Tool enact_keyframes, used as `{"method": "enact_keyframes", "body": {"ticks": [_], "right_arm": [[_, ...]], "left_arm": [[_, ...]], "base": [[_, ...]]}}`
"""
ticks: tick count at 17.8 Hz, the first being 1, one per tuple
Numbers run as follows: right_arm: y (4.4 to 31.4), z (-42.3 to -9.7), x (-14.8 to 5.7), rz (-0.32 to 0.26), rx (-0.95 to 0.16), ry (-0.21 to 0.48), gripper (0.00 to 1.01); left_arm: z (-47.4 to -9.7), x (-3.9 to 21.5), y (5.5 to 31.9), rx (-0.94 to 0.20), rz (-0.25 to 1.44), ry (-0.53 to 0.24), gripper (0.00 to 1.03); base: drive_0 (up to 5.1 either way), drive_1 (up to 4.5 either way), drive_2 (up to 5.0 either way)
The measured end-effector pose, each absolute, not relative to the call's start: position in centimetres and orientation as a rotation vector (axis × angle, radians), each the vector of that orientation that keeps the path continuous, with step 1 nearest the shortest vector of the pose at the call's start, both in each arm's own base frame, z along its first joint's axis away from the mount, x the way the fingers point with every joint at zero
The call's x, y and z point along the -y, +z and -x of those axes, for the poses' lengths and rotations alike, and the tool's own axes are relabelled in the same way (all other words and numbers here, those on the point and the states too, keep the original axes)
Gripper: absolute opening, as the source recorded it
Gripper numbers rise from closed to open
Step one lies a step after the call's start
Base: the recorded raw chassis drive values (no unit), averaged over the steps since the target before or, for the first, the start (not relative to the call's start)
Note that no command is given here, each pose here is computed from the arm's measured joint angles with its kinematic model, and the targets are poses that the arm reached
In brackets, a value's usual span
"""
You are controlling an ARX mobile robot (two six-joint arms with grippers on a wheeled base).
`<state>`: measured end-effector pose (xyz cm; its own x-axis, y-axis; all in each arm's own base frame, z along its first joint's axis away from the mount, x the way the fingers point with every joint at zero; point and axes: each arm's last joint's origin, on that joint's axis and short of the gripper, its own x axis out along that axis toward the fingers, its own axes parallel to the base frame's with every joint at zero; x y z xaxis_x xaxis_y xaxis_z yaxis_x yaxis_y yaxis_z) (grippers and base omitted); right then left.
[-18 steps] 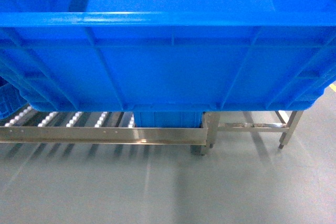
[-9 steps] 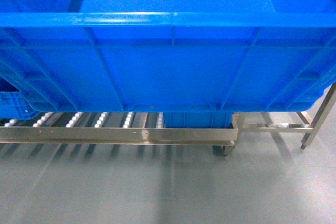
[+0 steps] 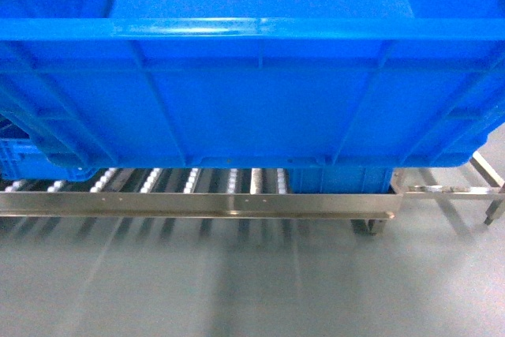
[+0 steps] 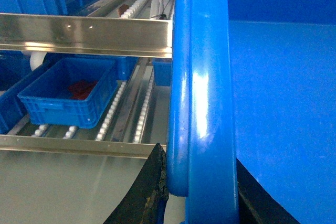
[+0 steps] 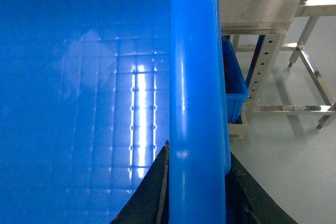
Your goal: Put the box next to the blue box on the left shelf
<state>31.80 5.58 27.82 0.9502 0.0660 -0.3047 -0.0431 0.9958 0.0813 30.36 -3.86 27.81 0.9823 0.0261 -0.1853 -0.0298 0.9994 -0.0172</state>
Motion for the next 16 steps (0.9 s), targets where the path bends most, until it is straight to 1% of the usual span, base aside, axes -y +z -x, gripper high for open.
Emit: {"method": "enact_keyframes", "body": {"ticks": [16], "right_arm": [[27.82,-31.8,-5.58,-0.073,-0.311,0.056,0.2]], "left_arm": [[-30.37,3.87,27.82,-0.185,0.02,0.028,0.2]], "base": [[-5.0,2.44,2.4]]}}
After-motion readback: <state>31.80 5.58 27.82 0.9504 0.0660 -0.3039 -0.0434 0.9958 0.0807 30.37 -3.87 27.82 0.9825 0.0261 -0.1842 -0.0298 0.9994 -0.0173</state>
